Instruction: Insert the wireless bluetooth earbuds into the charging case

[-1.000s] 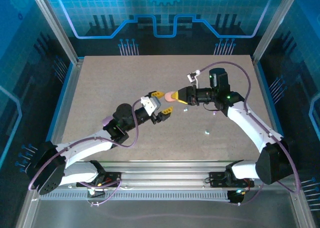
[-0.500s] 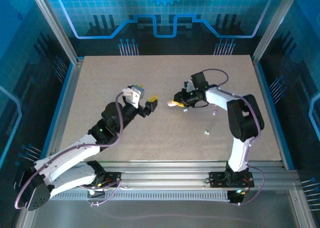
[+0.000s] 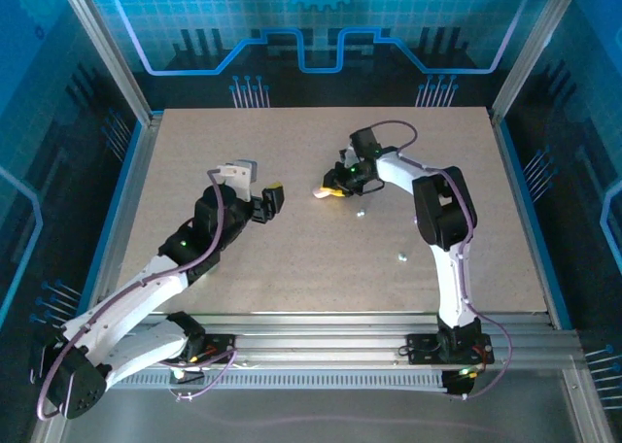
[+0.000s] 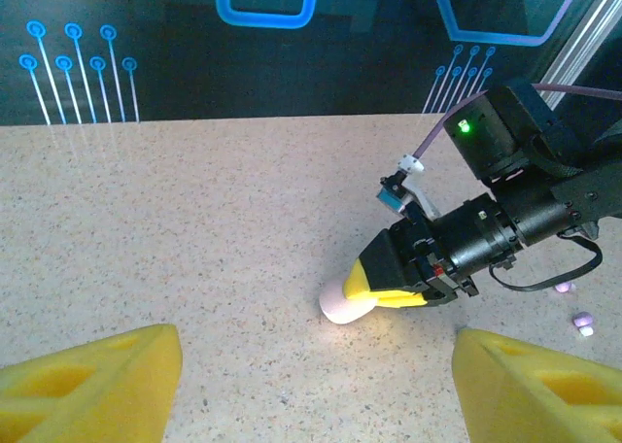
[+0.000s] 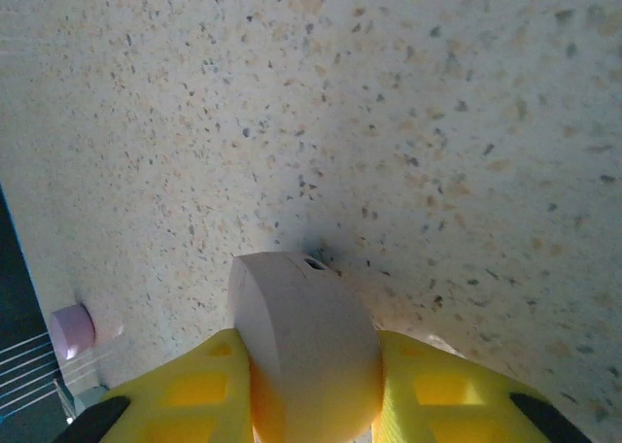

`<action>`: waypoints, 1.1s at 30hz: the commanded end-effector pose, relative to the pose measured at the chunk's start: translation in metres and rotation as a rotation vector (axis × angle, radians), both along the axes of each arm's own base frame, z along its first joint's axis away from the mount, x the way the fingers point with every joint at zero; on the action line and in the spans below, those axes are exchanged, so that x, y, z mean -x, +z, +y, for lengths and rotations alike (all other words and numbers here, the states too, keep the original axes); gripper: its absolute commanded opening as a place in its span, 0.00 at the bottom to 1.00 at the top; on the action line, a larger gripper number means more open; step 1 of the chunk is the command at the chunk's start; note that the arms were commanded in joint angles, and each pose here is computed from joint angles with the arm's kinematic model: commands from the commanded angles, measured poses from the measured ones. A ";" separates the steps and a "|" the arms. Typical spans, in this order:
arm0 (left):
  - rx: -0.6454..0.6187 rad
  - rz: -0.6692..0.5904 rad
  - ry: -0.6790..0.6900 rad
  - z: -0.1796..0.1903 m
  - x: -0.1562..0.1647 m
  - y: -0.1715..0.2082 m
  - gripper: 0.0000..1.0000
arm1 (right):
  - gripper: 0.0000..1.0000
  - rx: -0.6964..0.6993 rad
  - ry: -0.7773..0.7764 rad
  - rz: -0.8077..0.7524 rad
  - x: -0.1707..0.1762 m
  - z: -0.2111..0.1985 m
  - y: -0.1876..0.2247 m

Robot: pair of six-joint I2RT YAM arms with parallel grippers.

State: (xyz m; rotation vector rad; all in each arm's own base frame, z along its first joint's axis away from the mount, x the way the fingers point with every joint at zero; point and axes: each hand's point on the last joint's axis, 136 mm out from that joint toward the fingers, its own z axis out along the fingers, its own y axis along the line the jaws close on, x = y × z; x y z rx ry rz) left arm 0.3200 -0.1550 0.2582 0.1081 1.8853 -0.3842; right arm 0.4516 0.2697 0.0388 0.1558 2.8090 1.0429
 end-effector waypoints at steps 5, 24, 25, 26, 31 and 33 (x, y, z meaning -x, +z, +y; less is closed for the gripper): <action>0.044 0.080 0.079 0.015 -0.001 -0.005 0.76 | 0.40 0.088 0.016 0.044 0.015 -0.008 -0.012; 0.233 0.594 0.758 0.148 0.056 -0.126 0.86 | 0.68 0.158 0.120 -0.298 0.051 -0.034 0.127; 0.234 0.612 0.796 0.155 0.063 -0.132 0.87 | 0.68 0.147 0.126 -0.314 0.060 -0.035 0.134; 0.231 0.628 0.825 0.160 0.069 -0.137 0.87 | 0.69 0.137 0.133 -0.326 0.068 -0.036 0.138; 0.200 0.721 0.983 0.186 0.100 -0.157 0.90 | 0.71 0.097 0.137 -0.361 0.107 -0.046 0.148; 0.186 0.746 1.001 0.188 0.106 -0.163 0.90 | 0.71 0.085 0.139 -0.356 0.119 -0.049 0.146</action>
